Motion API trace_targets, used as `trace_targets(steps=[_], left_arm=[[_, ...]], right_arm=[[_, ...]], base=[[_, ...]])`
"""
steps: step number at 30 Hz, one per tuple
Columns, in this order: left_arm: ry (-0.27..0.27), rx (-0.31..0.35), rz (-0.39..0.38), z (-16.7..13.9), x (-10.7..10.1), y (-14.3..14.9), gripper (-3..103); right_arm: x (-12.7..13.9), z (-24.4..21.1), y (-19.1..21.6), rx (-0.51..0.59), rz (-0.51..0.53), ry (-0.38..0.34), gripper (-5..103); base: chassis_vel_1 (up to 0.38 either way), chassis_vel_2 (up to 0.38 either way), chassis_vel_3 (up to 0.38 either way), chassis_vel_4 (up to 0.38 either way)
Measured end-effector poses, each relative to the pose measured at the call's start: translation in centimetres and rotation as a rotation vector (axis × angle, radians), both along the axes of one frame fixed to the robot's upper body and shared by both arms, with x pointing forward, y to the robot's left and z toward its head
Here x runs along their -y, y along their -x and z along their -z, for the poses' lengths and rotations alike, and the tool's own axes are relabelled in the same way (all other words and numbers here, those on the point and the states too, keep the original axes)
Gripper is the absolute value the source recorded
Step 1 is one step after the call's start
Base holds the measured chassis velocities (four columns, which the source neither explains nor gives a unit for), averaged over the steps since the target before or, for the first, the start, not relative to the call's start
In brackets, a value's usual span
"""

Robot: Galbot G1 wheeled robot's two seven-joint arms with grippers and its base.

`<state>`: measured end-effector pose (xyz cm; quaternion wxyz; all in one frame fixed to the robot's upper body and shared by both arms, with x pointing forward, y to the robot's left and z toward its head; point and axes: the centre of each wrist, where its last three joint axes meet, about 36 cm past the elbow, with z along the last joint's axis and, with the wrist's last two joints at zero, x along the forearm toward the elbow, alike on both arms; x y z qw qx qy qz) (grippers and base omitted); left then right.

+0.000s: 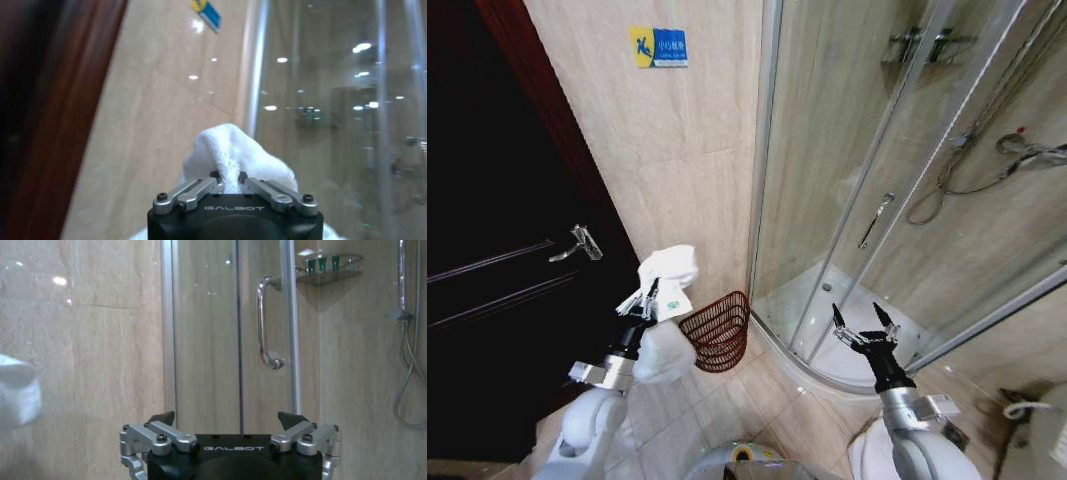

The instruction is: Discard the used towel into the hamper.

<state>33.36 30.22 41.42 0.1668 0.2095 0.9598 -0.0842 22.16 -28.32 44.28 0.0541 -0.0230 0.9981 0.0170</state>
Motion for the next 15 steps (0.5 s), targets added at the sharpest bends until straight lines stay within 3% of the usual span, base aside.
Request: trace_targets(steps=[3, 8, 15], left_arm=[[-0.020, -0.010, 0.039, 0.1, 0.5, -1.7, 5], [-0.055, -0.033, 0.027, 0.4, 0.8, -3.2, 5], [-0.103, -0.105, 0.065, 2.4, 2.1, -7.5, 5]], right_arm=[[0.0, 0.1, 0.0, -0.002, -0.004, -0.003, 100], [-0.2, 0.1, -0.2, 0.001, -0.018, -0.006, 100], [0.0, 0.1, 0.2, -0.010, -0.016, -0.005, 100]], base=[[0.000, 0.000, 0.000, 0.000], [0.000, 0.000, 0.000, 0.000], [0.000, 0.000, 0.000, 0.000]])
